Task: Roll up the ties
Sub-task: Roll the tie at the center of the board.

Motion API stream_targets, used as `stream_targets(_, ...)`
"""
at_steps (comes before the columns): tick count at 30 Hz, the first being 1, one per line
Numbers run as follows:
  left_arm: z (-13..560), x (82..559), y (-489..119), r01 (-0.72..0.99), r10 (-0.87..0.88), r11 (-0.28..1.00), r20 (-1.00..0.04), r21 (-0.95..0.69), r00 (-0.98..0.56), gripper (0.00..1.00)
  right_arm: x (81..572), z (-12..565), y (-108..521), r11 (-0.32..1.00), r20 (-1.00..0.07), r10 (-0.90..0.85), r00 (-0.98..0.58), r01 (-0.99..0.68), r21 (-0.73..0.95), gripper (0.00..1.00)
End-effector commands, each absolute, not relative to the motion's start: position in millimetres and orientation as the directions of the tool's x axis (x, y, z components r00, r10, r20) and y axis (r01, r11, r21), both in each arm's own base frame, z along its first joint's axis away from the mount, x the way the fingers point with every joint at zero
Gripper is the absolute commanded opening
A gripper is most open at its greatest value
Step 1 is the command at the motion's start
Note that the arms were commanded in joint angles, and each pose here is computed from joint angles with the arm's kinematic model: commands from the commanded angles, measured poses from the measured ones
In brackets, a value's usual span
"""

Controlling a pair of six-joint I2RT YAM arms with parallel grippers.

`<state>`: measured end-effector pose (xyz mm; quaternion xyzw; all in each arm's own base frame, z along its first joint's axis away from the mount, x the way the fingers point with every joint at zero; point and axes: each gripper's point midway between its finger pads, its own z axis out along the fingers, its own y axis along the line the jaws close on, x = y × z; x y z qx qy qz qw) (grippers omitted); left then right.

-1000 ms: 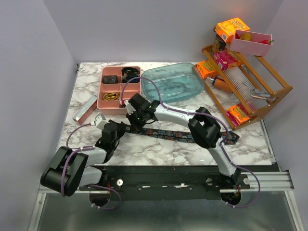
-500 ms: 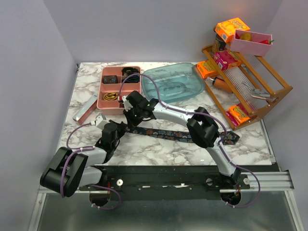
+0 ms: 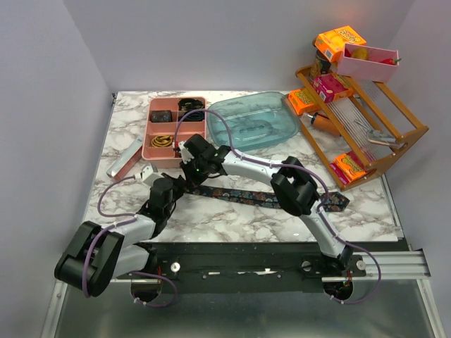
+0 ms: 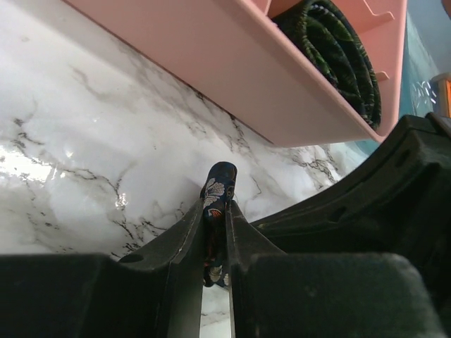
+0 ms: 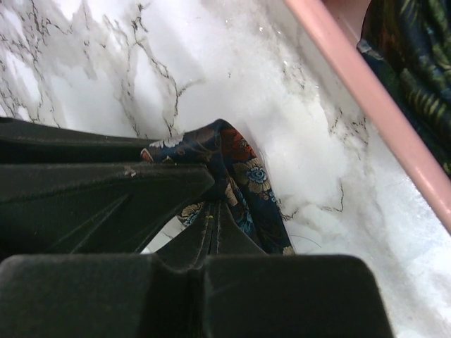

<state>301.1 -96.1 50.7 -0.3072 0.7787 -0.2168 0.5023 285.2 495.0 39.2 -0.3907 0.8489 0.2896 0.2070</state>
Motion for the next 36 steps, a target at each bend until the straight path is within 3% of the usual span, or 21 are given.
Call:
stream_targets(1,76.8,312.0,-95.5,-0.230,-0.665,0.747,-0.704,-0.624,-0.250,0.21,287.3,33.0,495.4,0.544,-0.573,-0.542,-0.615,-0.776,0.318,0.01)
stream_targets(14,84.6,309.0,-113.5,-0.185,-0.567,0.823,-0.781,-0.536,-0.261,0.00,283.1,29.9,502.8,0.523,-0.548,-0.492,-0.677,-0.733,0.435,0.01)
stream_targets(22,76.0,304.0,-117.5,-0.220,-0.495,0.867,-0.820,-0.447,-0.288,0.00,278.3,32.2,496.0,0.510,-0.521,-0.468,-0.713,-0.700,0.500,0.01)
stream_targets(36,67.6,298.2,-98.7,-0.345,-0.379,0.899,-0.875,-0.270,-0.302,0.00,290.0,74.1,447.1,0.571,-0.570,-0.412,-0.711,-0.689,0.446,0.01)
